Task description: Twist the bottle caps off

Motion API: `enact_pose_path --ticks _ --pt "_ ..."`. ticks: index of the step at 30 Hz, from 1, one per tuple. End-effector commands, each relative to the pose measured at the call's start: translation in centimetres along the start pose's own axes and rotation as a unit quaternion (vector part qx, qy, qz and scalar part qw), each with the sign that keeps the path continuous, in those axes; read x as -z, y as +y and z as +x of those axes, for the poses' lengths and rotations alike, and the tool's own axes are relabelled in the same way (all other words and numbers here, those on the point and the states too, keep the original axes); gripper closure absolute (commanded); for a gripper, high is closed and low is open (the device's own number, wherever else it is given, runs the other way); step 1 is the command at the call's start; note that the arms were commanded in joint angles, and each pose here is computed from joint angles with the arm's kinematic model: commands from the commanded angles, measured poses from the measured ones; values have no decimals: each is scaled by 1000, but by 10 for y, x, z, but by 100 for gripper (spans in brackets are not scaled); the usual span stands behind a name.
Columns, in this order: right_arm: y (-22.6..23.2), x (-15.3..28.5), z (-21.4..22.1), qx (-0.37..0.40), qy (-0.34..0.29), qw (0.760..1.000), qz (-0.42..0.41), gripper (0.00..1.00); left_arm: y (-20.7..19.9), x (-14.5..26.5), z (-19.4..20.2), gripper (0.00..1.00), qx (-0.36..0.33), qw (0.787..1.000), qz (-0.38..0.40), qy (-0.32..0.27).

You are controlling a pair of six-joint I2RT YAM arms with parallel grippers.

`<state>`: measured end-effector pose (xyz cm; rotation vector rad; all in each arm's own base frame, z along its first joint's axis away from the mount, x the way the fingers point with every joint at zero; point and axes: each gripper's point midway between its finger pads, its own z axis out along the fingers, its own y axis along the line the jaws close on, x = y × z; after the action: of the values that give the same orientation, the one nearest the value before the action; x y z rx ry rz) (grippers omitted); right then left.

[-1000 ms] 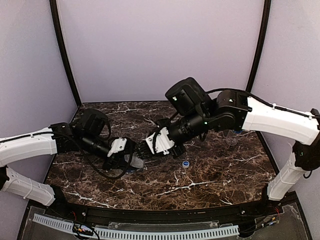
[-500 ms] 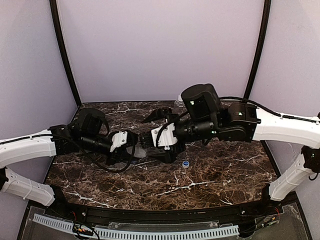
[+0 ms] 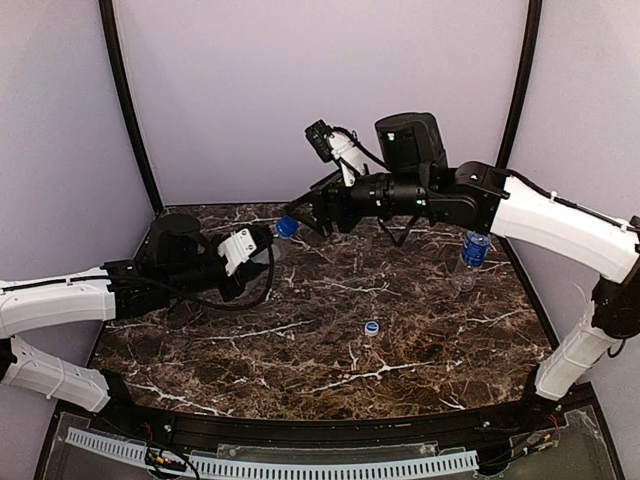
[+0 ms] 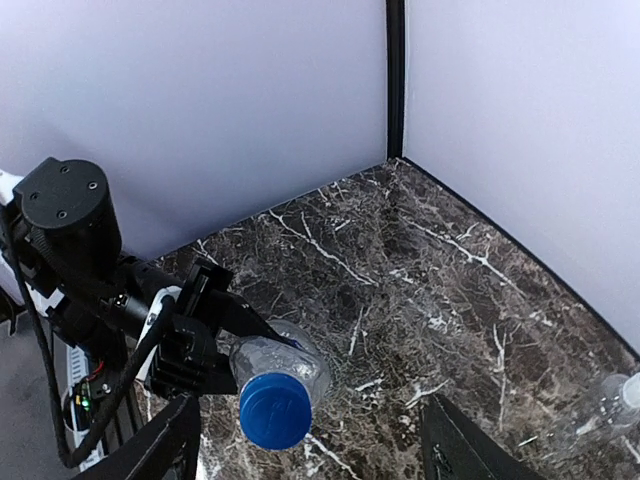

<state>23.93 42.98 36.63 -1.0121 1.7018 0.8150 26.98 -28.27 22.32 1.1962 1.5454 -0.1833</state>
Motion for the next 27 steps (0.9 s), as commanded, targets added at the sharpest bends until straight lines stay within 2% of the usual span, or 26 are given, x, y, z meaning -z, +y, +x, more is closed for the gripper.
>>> enact_pose_path --ticks 1,5,14,15,18,22,24,27 --pt "1 -15 5 -124 28 992 -8 27 10 0 1 75 5 999 -32 -1" --pt "4 -29 13 -124 47 991 -20 31 8 -1 1 75 4 1000 -28 -3" --pt "11 -39 25 -122 69 989 -42 61 11 0 -3 74 -3 999 -35 -7" --pt "11 -39 26 -121 72 989 -43 68 11 -1 -3 74 -4 999 -33 -8" --pt "10 -36 23 -106 66 991 -42 98 9 -1 -4 75 -9 1000 -27 -11" --pt "28 -25 21 -23 51 994 -90 100 -11 1 -1 78 -24 999 24 -13" --pt "43 -18 26 47 50 990 -123 100 -37 5 3 79 -34 995 94 -13" --pt "77 -2 45 174 53 965 -188 100 -83 26 -1 80 -46 971 234 -37"
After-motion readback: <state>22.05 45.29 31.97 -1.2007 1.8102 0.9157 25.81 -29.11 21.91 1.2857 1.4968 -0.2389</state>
